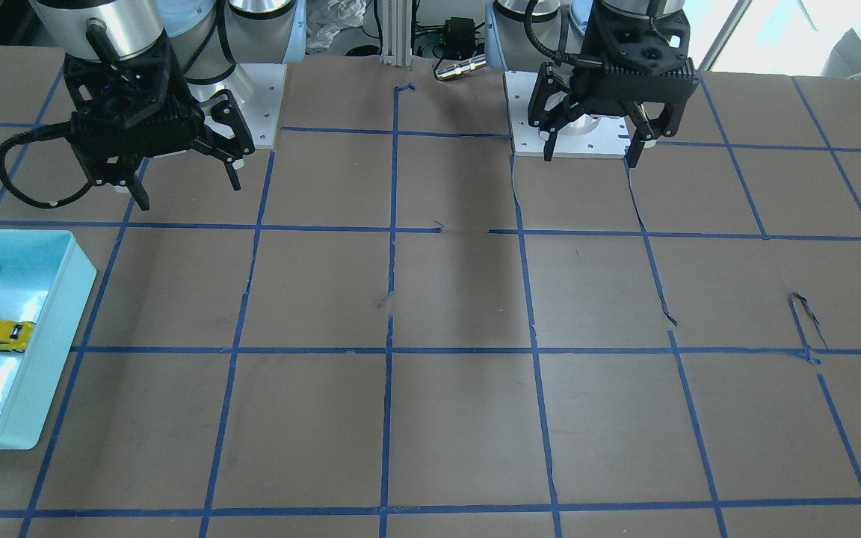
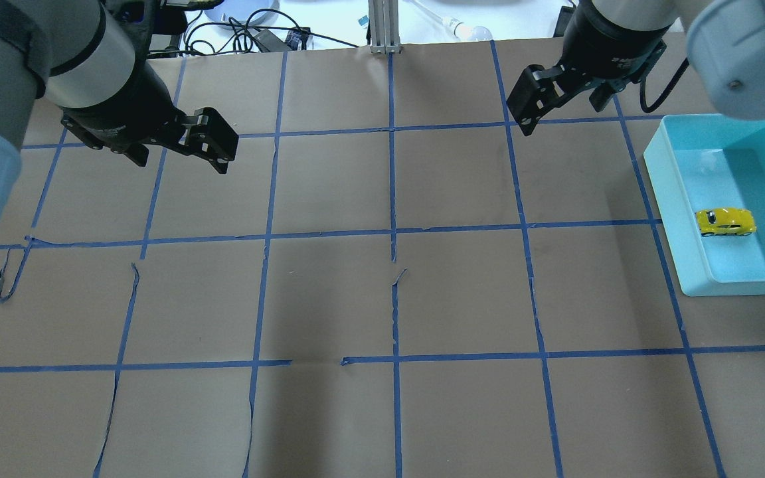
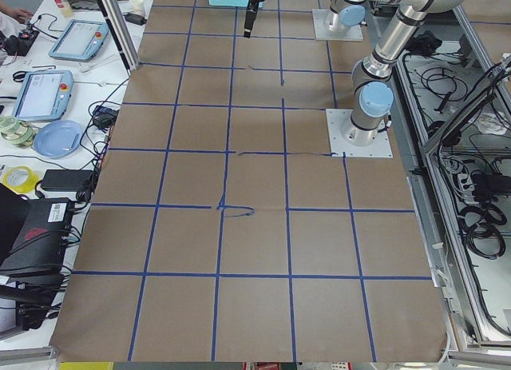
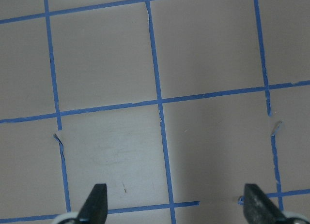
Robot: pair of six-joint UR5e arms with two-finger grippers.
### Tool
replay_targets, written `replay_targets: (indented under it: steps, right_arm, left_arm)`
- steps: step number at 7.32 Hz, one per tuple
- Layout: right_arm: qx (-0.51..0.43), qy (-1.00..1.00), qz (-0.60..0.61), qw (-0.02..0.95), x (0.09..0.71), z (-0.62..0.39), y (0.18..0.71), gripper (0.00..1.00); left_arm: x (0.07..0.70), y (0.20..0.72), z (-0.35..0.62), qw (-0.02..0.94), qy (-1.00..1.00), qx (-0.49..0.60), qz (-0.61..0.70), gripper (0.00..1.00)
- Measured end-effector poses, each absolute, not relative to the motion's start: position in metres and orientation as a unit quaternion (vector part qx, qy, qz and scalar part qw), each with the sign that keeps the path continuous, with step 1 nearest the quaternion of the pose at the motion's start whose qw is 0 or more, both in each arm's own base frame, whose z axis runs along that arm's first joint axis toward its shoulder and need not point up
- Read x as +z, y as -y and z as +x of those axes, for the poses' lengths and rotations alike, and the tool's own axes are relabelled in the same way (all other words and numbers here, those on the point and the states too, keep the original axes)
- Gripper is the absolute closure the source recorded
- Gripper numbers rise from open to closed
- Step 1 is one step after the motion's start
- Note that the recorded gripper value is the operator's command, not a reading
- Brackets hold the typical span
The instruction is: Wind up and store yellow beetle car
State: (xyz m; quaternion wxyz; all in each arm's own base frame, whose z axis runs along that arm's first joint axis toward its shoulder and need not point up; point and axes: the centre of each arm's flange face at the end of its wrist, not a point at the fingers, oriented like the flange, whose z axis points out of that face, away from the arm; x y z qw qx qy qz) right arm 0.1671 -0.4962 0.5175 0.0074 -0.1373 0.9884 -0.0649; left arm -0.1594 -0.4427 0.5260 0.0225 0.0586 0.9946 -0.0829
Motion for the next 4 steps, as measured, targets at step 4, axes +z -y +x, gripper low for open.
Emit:
replay_targets:
  steps: [4]
  right_arm:
    - [-0.055, -0.996, -0.065, 0.014, 0.5169, 0.1735, 0.4925, 0.00]
  left_arm:
    - [0.5256, 0.4430, -0.1593, 0.023, -0.995, -0.083, 0.059, 0.00]
